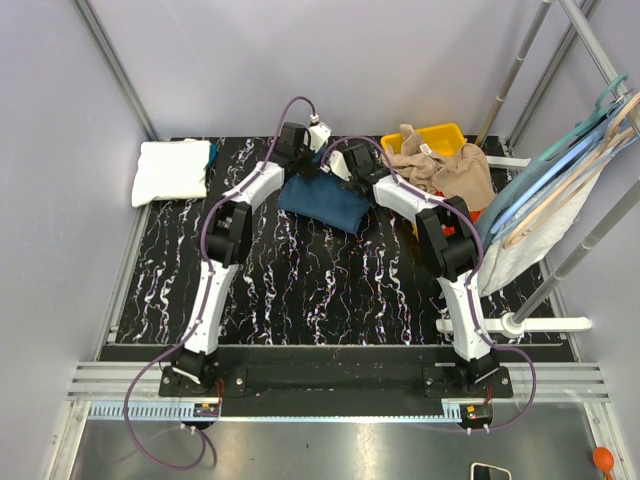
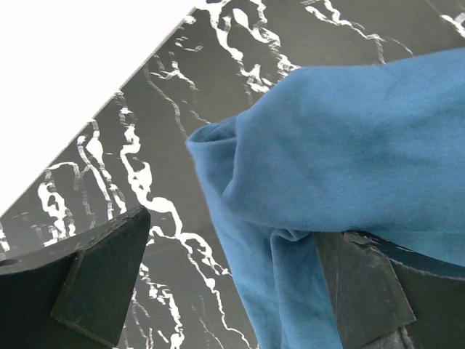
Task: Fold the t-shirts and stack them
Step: Fold the tshirt
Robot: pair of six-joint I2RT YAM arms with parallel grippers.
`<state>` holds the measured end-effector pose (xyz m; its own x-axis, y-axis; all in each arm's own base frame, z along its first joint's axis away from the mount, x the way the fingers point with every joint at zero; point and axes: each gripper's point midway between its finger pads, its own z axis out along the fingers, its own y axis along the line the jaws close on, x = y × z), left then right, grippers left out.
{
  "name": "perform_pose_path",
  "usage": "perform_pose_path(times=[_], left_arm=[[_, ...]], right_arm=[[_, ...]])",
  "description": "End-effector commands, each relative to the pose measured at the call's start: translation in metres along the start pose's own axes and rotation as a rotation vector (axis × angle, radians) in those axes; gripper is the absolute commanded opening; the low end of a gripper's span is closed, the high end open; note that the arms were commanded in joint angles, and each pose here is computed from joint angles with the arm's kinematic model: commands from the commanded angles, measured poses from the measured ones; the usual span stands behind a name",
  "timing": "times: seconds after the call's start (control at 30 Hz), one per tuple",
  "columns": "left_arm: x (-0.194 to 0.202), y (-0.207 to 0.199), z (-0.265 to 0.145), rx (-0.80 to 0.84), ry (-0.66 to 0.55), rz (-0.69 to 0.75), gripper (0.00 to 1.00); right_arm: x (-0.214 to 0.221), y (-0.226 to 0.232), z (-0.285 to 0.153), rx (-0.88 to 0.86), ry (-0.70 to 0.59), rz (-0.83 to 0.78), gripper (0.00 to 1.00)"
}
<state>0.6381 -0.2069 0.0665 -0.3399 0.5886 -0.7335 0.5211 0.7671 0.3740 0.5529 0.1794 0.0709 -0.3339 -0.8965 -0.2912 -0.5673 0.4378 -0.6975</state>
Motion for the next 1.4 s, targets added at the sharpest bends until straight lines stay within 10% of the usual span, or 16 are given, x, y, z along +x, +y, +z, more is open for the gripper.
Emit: perform_pose_path(times=[0.0, 1.0, 1.37], left_arm=[[-0.024, 0.028, -0.003, -0.154, -0.049, -0.008, 0.99], [-0.033, 0.041, -0.098, -0.209, -0.036, -0.039, 0.99], [-0.030, 0.074, -0.119, -0.311, -0.051, -0.068, 0.99]], right_arm=[[-0.008, -0.026, -0.001, 0.129, -0.015, 0.045, 0.63], [-0.029, -0.074, -0.091, 0.162, -0.162, 0.268, 0.75], [-0.077, -0.052, -0.059, 0.027, -0.299, 0.347, 0.76]])
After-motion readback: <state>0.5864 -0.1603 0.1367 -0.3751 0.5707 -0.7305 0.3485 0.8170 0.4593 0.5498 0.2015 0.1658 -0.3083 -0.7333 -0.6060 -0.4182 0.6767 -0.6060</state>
